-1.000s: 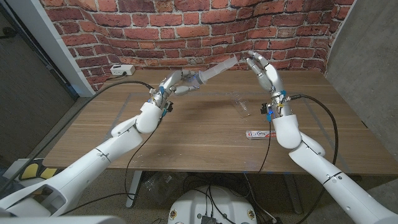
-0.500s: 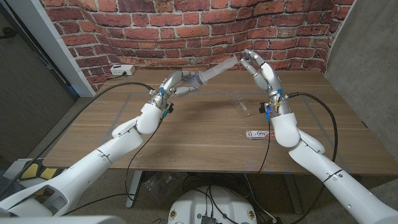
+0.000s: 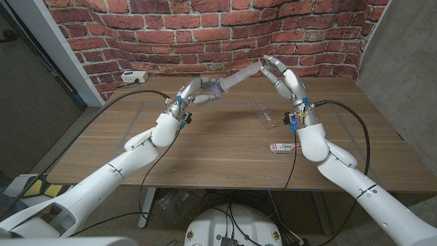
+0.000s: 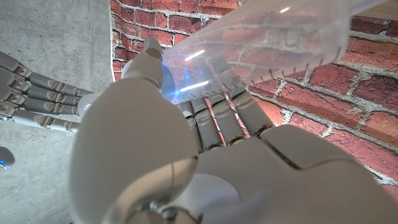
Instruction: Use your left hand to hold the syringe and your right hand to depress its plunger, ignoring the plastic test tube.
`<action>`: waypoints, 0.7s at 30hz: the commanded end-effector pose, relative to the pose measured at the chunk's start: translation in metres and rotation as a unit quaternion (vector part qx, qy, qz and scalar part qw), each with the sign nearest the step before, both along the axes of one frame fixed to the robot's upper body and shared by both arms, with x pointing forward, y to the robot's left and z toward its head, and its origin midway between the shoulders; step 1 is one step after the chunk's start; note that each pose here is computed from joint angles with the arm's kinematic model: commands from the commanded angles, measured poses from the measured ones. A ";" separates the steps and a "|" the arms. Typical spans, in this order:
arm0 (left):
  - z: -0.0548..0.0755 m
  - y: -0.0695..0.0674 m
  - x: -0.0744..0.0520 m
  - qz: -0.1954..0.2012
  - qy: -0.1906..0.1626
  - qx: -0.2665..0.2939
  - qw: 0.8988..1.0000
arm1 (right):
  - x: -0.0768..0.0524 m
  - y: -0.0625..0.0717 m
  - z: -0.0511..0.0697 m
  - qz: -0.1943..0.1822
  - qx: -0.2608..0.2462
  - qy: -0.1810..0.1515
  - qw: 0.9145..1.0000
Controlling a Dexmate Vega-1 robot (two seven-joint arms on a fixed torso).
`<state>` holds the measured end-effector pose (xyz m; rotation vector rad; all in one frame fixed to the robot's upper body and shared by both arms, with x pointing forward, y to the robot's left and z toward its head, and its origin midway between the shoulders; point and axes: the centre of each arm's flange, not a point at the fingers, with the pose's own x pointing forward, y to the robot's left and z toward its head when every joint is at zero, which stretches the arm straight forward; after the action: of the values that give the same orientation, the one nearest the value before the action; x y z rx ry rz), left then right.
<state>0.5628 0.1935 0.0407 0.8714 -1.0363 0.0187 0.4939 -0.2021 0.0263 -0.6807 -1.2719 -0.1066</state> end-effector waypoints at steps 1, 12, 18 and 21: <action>-0.002 -0.004 0.001 -0.003 0.004 0.003 1.000 | 0.003 0.001 0.000 -0.010 -0.012 0.006 1.000; -0.003 -0.004 -0.004 -0.002 -0.001 0.002 1.000 | 0.005 0.001 0.001 -0.005 -0.016 0.013 1.000; -0.003 -0.003 -0.005 -0.003 -0.003 0.000 1.000 | 0.004 0.002 0.002 0.007 -0.018 0.014 1.000; -0.002 -0.003 -0.005 -0.004 -0.004 0.001 1.000 | 0.004 0.003 0.002 0.015 -0.015 0.013 1.000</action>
<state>0.5598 0.1894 0.0379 0.8723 -1.0390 0.0108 0.4982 -0.2010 0.0274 -0.7109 -1.2497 -0.0879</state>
